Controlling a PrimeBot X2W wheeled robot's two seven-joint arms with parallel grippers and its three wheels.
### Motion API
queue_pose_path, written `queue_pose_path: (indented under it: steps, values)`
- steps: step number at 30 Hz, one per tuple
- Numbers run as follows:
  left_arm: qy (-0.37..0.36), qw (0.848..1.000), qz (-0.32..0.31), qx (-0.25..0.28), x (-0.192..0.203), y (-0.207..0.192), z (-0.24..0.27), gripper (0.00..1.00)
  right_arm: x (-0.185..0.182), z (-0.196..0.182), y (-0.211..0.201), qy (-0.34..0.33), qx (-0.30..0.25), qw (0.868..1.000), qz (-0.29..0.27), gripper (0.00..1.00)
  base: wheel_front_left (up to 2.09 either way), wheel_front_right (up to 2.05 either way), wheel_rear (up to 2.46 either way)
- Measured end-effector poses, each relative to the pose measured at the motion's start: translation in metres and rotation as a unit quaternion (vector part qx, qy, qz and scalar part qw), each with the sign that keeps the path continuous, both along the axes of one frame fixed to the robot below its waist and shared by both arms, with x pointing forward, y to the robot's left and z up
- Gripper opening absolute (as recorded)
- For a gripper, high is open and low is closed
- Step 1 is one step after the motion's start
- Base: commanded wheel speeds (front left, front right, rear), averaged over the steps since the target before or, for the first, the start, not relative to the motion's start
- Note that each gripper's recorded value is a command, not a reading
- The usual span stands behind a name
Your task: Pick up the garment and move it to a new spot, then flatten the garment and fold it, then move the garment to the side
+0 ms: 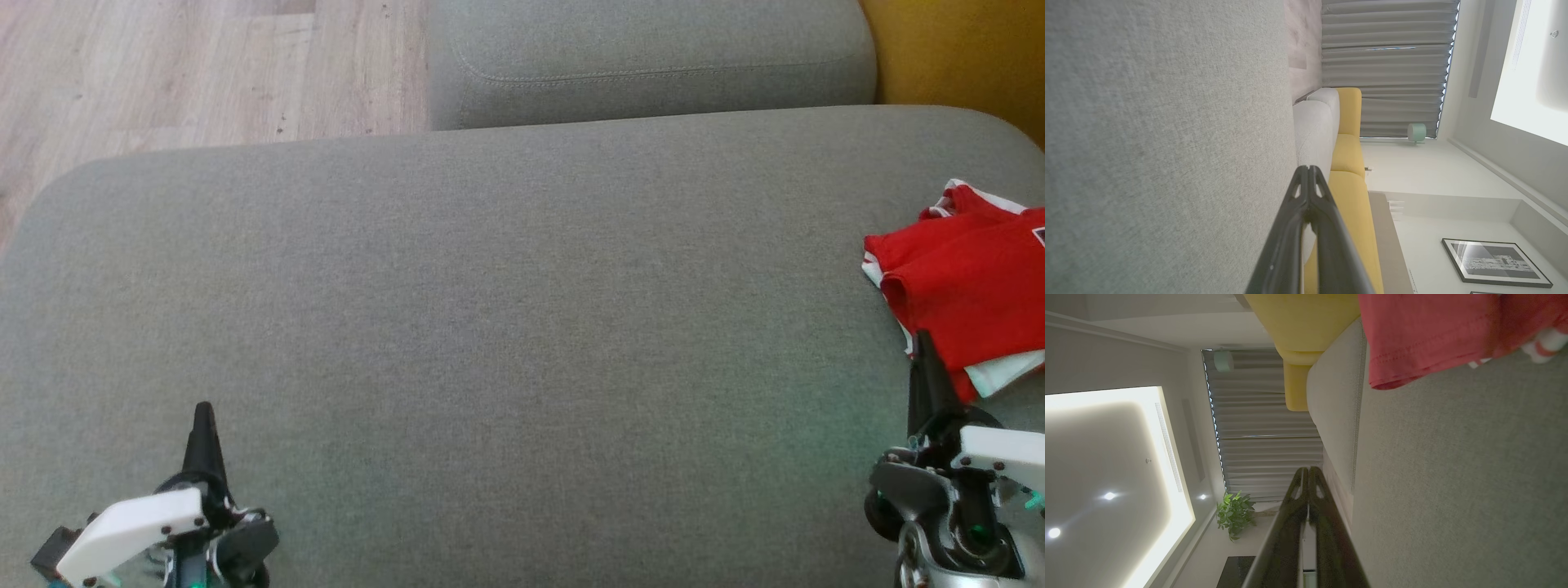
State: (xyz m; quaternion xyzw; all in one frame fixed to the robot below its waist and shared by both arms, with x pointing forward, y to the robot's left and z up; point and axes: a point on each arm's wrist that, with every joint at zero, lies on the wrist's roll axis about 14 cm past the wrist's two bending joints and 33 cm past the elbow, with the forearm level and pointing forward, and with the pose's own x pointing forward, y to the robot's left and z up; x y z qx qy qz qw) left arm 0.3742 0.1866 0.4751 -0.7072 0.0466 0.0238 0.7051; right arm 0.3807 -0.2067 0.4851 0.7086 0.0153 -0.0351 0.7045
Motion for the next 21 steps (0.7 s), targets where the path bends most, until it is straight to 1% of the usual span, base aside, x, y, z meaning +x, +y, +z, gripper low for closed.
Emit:
queue_pose_path:
  steps: [21]
  values:
    - [0.0, 1.0, 0.0, 0.0, 0.0, 0.0, 0.0, 0.0, 0.0, 0.0, 0.0, 0.0, 0.0, 1.0, 0.0, 0.0, 0.0, 0.0, 0.0]
